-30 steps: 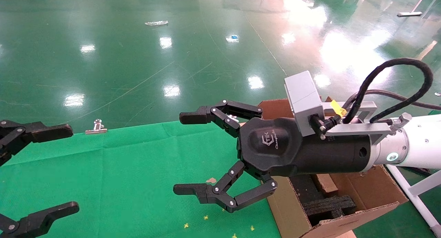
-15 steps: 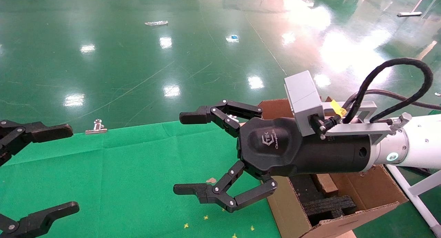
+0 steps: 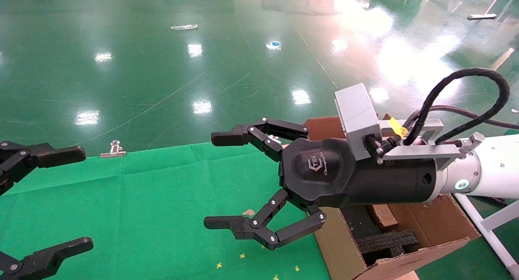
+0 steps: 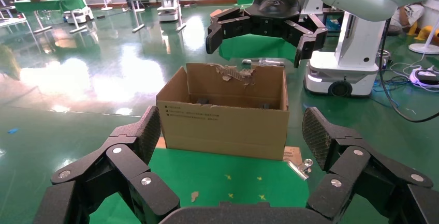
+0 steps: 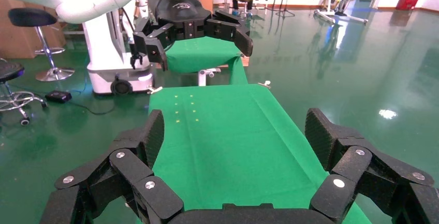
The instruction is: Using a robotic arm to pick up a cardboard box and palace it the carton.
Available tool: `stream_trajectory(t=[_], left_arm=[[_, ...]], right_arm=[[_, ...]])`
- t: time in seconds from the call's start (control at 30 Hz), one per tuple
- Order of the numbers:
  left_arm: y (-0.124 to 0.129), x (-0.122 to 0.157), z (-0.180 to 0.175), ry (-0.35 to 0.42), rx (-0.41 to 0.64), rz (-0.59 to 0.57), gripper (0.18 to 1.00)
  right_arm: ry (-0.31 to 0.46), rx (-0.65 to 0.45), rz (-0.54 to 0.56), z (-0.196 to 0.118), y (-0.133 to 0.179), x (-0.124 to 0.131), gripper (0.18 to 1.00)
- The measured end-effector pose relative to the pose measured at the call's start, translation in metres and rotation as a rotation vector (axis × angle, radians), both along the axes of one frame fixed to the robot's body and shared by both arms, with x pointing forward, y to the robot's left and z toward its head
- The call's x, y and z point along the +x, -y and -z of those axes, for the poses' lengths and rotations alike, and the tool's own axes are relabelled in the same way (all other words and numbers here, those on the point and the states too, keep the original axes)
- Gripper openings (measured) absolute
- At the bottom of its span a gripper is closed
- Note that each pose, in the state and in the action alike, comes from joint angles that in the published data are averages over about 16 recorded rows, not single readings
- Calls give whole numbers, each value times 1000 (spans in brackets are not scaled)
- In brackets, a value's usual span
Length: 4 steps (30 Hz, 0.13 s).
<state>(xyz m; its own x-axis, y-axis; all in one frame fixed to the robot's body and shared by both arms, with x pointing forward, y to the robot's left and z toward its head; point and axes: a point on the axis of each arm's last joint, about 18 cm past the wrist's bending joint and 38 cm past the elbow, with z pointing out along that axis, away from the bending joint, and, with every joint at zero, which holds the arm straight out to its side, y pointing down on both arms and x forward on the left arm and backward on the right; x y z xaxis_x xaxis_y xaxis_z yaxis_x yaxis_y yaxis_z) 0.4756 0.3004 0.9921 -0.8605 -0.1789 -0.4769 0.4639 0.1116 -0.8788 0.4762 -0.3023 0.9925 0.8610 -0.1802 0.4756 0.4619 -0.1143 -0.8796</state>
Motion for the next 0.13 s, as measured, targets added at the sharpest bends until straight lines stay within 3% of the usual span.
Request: stream_trajectory(t=[0.13], left_arm=[[0, 0, 0, 0, 0, 0, 1001]], right_arm=[[0, 0, 0, 0, 0, 0, 1000]])
